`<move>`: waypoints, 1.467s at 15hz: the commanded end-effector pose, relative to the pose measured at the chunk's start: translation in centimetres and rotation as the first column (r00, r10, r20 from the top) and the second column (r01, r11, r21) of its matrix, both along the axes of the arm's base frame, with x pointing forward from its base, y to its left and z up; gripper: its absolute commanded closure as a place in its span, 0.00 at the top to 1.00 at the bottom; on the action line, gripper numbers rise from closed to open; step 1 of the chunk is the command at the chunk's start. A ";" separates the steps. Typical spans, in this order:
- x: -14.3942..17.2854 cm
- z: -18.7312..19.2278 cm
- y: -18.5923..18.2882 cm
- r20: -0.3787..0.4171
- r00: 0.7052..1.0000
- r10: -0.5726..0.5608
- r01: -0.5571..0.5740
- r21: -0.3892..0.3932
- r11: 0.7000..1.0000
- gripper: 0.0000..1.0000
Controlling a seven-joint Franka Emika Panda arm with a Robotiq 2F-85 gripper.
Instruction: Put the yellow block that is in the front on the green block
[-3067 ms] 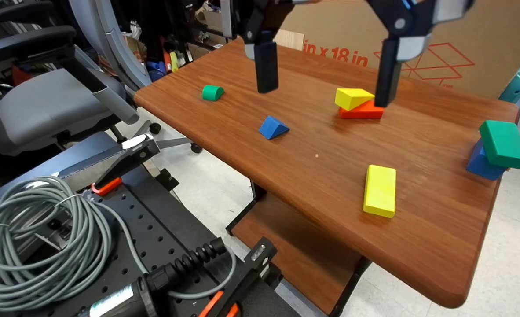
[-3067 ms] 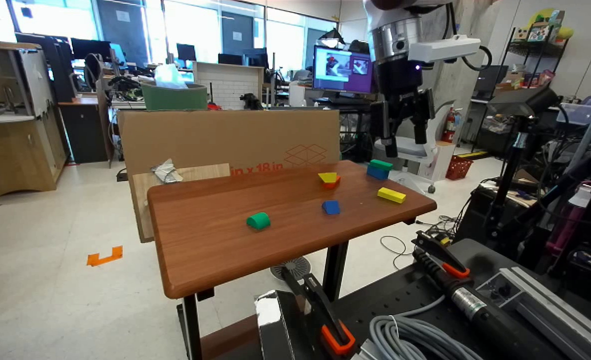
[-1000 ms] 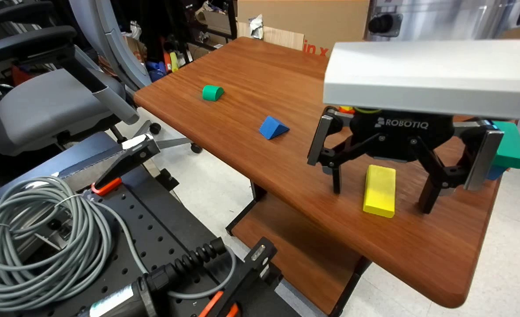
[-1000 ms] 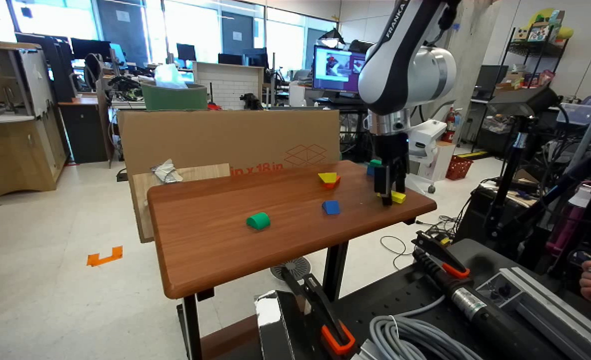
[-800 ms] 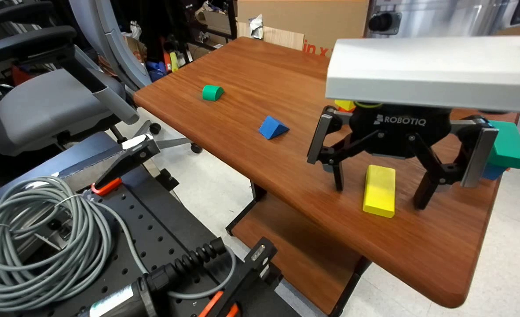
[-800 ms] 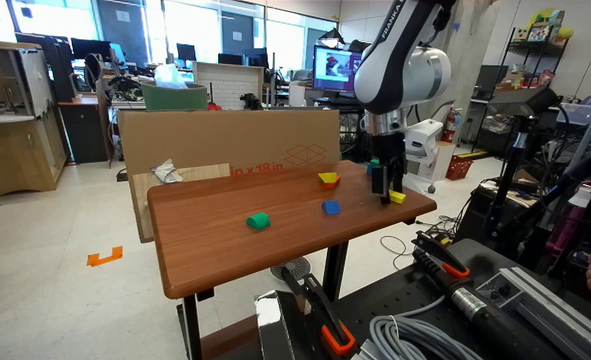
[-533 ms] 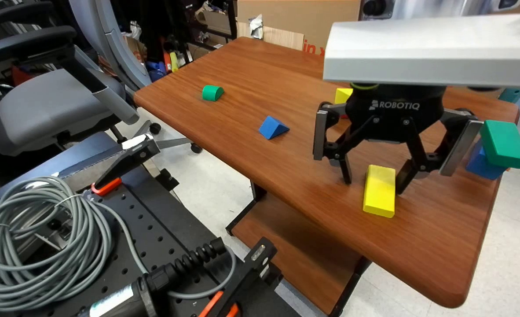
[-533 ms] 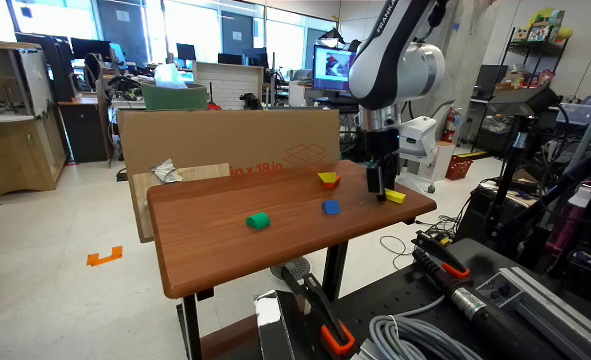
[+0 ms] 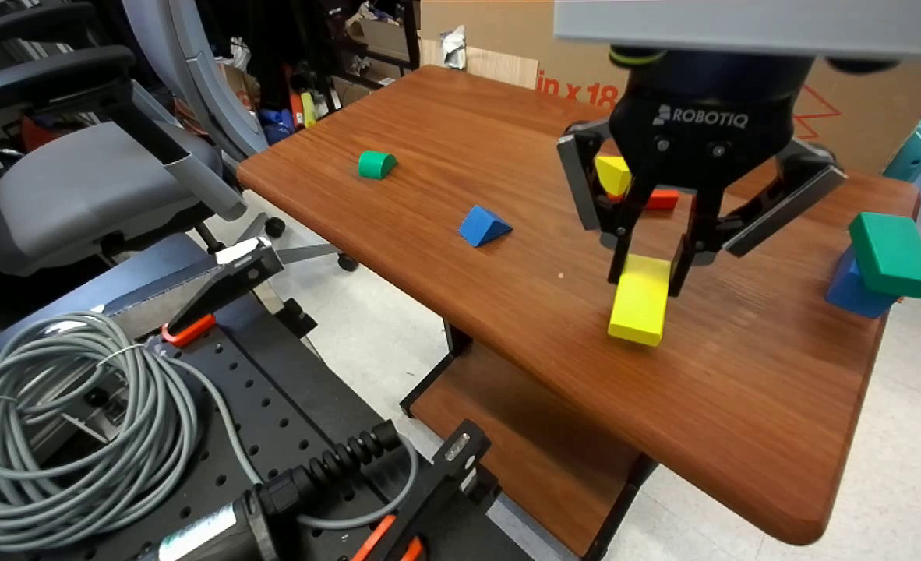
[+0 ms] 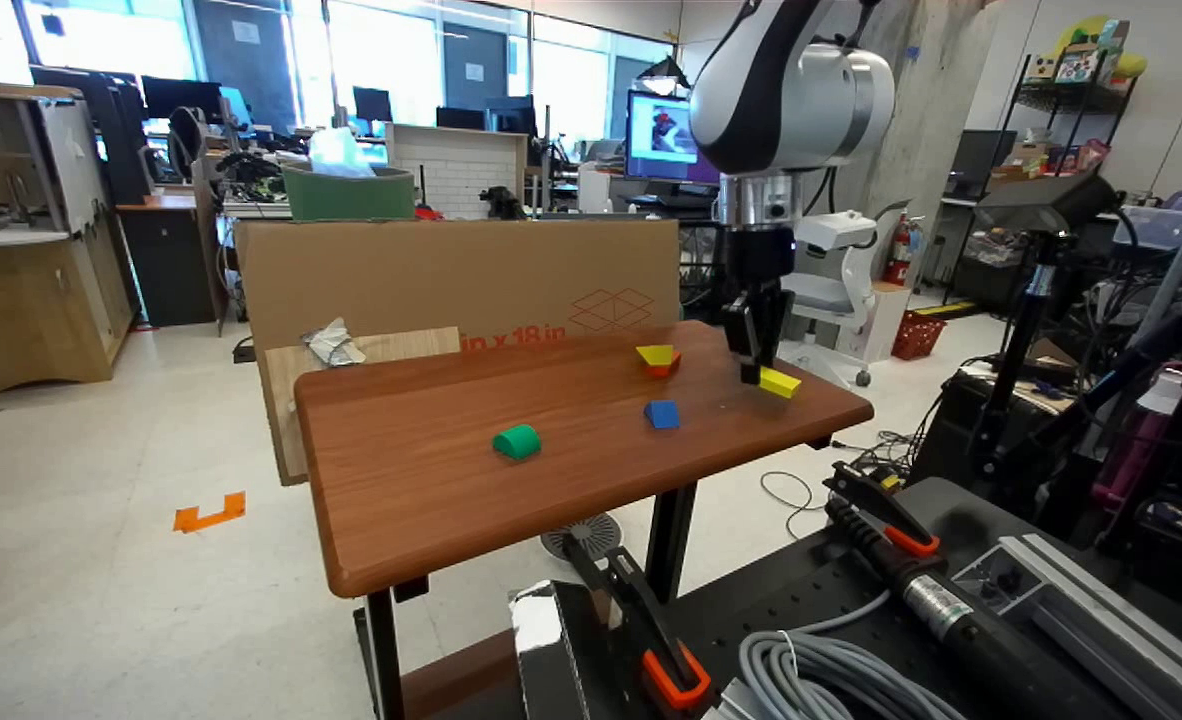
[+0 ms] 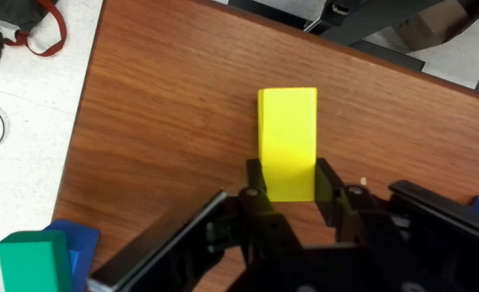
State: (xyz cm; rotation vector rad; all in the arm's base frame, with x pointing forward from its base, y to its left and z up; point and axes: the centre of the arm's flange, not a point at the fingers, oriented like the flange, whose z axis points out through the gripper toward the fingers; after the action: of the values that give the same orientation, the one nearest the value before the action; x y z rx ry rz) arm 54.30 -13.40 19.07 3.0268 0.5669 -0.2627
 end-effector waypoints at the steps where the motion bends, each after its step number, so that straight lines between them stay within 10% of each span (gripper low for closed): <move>1: -0.5 5.5 -0.3 0.040 0.997 -0.063 0.062 0.025 0.998 0.08; 10: 3.4 14.9 -6.3 0.164 0.972 -0.169 0.185 -0.089 0.979 0.08; 22: 8.3 10.4 -11.3 0.121 0.975 -0.185 0.200 -0.127 0.971 0.08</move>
State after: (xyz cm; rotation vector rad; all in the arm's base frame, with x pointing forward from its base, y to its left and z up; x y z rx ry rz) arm 60.12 -23.76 29.90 2.9402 0.2263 -0.0895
